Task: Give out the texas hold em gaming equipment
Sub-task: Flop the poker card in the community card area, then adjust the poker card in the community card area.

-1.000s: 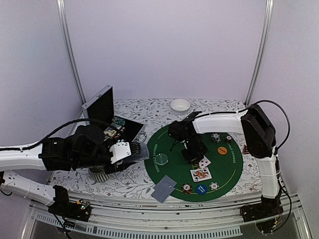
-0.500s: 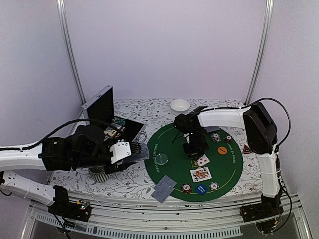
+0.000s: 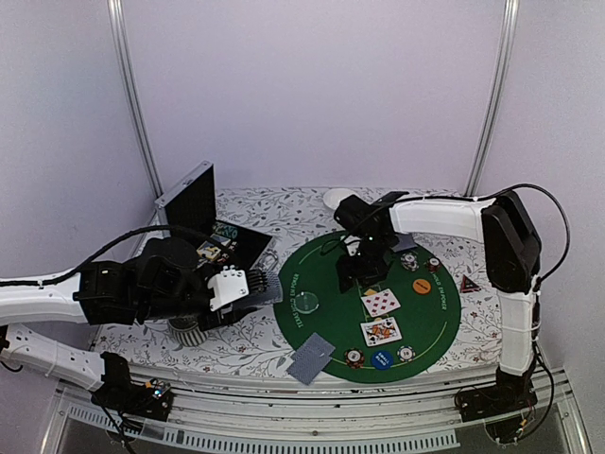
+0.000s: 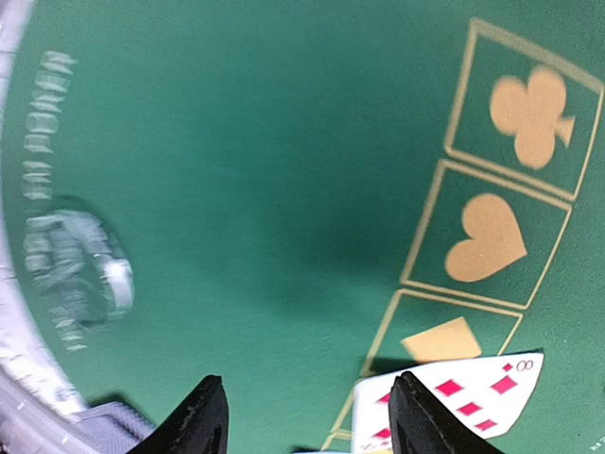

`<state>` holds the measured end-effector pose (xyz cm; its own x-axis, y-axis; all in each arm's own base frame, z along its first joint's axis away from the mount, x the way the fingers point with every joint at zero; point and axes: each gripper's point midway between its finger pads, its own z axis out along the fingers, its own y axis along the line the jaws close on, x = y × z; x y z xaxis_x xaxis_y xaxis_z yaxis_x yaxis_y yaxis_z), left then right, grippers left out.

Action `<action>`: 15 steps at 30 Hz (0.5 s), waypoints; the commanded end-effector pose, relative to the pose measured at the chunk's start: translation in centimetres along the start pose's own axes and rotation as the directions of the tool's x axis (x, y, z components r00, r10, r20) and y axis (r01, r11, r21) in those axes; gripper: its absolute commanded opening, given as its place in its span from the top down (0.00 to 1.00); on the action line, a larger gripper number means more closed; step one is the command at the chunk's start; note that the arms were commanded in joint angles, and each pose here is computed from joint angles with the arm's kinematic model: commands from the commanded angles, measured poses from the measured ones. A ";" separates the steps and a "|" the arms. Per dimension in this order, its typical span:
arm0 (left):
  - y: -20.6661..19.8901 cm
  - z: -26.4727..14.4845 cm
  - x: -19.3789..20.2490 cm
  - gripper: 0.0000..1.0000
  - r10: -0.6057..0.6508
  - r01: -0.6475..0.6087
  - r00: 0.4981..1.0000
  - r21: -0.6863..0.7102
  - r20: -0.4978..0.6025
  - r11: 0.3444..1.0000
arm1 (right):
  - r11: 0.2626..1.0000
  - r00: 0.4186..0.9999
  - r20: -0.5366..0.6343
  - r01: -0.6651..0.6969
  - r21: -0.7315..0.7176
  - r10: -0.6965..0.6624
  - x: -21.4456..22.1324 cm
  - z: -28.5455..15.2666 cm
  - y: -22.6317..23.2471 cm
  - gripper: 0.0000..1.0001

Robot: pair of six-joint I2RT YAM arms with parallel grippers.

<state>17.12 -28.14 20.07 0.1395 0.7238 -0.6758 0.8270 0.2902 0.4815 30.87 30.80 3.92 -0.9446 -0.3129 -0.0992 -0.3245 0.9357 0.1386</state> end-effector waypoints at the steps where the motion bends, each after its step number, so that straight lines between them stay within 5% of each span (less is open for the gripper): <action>1: 0.5 -0.1 -0.4 0.47 -0.010 0.010 1.000 -0.014 0.020 1.000 | 0.986 0.975 0.217 0.077 -0.151 -0.043 -3.4 -6.5 2.2 0.37; 7: 0.5 -0.2 -0.5 0.47 -0.012 0.013 1.000 -0.015 0.025 1.000 | 1.000 0.980 0.198 0.005 -0.012 -0.002 -2.8 -4.7 -5.1 0.42; 15: 0.6 -0.2 -0.4 0.47 -0.011 0.012 1.000 -0.020 0.024 1.000 | 0.999 0.994 0.104 -0.029 0.037 0.025 -0.5 -0.7 -8.2 0.43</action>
<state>17.12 -28.14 20.07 0.1395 0.7238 -0.6758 0.8270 0.2902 0.4815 34.47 23.64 4.86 -0.9449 -0.2485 -0.2133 -0.2802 0.9506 0.1339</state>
